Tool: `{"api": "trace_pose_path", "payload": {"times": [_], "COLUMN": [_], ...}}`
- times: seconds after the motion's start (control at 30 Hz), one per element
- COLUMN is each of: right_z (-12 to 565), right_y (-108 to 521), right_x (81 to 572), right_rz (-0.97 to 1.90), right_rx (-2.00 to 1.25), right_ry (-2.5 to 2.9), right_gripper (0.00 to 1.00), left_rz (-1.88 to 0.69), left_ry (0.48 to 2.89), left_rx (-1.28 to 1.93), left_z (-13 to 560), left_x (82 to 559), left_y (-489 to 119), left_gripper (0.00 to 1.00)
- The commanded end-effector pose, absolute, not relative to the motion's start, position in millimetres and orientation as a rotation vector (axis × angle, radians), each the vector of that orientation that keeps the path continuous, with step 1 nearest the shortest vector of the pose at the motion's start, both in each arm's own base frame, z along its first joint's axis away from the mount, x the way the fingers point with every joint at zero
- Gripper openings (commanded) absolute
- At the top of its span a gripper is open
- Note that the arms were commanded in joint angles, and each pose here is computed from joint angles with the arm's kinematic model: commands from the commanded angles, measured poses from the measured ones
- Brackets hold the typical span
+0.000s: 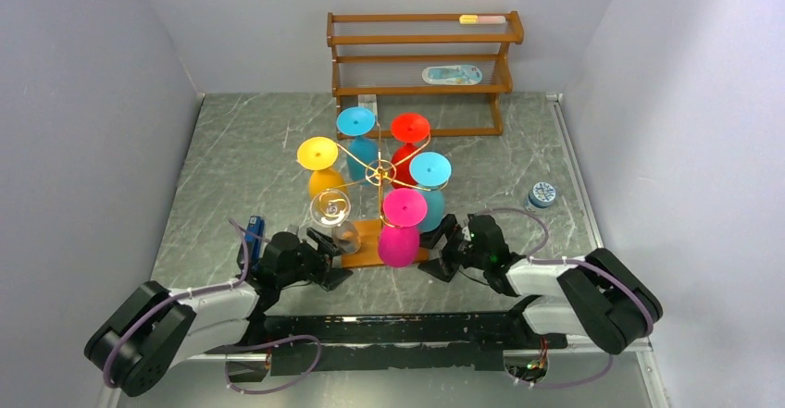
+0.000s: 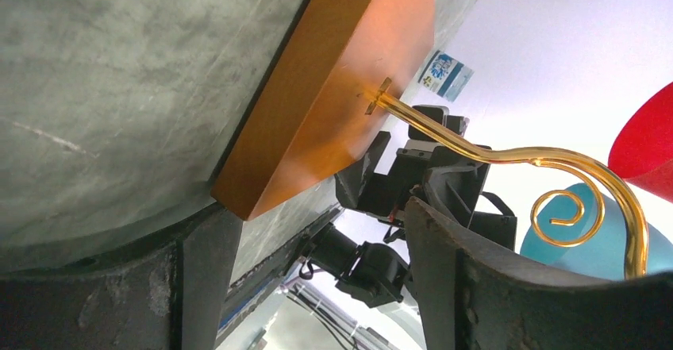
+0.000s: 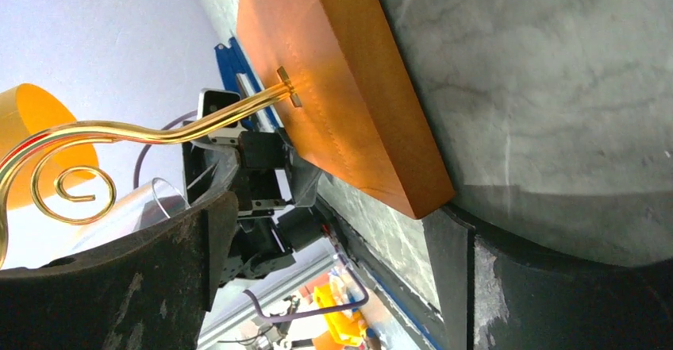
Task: Take the wine glass off the wine glass rack
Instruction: Move the wine rack to the center of the board.
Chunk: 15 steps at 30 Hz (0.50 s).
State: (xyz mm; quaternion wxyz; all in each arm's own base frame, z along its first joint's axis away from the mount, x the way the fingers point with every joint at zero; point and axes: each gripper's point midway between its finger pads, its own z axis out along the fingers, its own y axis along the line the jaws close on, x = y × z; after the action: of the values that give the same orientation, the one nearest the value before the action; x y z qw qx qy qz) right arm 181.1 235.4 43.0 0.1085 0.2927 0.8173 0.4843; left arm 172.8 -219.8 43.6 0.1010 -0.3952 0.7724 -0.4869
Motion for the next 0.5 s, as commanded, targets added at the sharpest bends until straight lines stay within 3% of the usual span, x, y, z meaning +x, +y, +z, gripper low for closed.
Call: {"api": "trace_pose_path", "payload": {"times": [0.0,0.47], "right_z": [34.5,28.9], "right_y": [232.1,241.4], "right_x": [199.5,237.7], "right_rz": [1.341,1.368], "right_rx": [0.842,0.842], "right_ry": [2.383,2.372], "right_gripper": [0.91,0.9], "left_rz": [-1.362,-1.319], "left_ry": [2.187,2.148], "left_rx": [-1.175,-1.111], "left_z": [31.3,34.2], "left_x": [182.7,228.8], "left_y": [-205.5,-219.3], "left_gripper": [0.78,0.77]}}
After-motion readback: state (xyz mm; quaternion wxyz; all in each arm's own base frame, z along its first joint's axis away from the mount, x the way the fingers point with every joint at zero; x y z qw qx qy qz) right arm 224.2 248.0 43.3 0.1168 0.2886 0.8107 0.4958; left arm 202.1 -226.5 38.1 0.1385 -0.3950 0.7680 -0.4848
